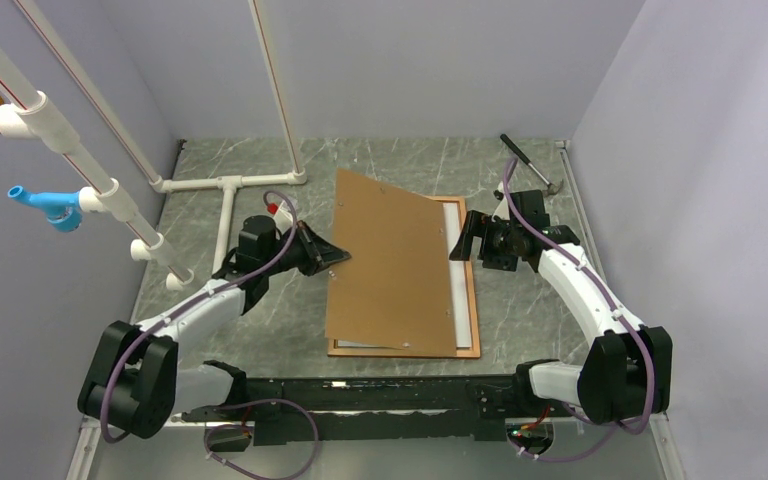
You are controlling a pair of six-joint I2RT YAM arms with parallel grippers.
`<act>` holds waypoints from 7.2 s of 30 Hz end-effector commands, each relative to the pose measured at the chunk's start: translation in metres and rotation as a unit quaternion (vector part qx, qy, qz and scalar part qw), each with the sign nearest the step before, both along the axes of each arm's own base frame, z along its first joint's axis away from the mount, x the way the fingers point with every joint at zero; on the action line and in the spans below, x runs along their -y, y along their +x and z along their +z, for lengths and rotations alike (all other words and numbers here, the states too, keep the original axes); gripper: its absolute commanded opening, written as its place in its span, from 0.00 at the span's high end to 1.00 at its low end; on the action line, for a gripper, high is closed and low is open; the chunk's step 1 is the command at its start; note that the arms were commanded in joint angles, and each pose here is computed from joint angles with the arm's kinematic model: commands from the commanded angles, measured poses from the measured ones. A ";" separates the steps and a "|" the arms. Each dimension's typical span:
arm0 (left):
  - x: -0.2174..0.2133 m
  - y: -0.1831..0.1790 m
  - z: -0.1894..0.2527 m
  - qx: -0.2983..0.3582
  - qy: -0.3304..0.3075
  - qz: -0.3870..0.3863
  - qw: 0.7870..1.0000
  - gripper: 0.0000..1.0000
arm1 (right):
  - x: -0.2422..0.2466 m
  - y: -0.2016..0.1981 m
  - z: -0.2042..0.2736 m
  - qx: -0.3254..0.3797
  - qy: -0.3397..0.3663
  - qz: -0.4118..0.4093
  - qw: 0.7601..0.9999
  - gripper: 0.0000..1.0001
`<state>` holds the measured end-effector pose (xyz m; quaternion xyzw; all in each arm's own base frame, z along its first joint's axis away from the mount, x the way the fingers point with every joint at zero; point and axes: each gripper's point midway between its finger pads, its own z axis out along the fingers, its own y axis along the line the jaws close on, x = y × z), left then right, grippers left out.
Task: Put the photo into the frame
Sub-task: Place the photo frame item in the photo frame.
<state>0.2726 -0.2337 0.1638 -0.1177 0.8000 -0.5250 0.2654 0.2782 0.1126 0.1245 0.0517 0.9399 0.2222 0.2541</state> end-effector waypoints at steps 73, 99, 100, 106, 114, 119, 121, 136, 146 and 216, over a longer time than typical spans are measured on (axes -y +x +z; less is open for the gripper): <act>0.040 0.026 0.021 0.042 -0.060 -0.044 0.996 1.00 | 0.036 0.014 -0.049 -0.041 0.058 -0.082 0.994 0.07; 0.046 0.026 0.003 0.021 -0.056 -0.045 0.997 1.00 | 0.016 0.008 -0.076 -0.089 0.121 -0.068 0.986 0.07; 0.046 0.026 0.003 0.021 -0.057 -0.044 0.997 1.00 | 0.015 0.007 -0.077 -0.090 0.124 -0.068 0.986 0.07; 0.049 0.026 -0.001 0.018 -0.058 -0.046 0.997 1.00 | 0.005 0.004 -0.077 -0.095 0.158 -0.063 0.981 0.07; 0.056 0.027 -0.009 0.012 -0.055 -0.051 0.997 1.00 | -0.001 0.003 -0.073 -0.093 0.181 -0.058 0.977 0.07; 0.060 0.027 -0.011 0.009 -0.051 -0.058 0.997 1.00 | -0.002 0.003 -0.071 -0.093 0.183 -0.056 0.977 0.07; 0.060 0.027 -0.014 0.007 -0.043 -0.058 0.997 1.00 | -0.002 0.003 -0.071 -0.093 0.182 -0.055 0.977 0.07; 0.056 0.028 -0.031 0.001 0.041 -0.078 0.996 0.72 | -0.001 0.004 -0.072 -0.093 0.178 -0.054 0.978 0.07; 0.050 0.028 -0.045 -0.006 0.092 -0.085 0.992 0.35 | -0.001 0.004 -0.072 -0.093 0.175 -0.052 0.979 0.07; 0.032 0.030 -0.090 -0.041 0.521 -0.080 0.849 0.06 | 0.001 -0.001 -0.078 -0.097 0.168 -0.053 0.980 0.06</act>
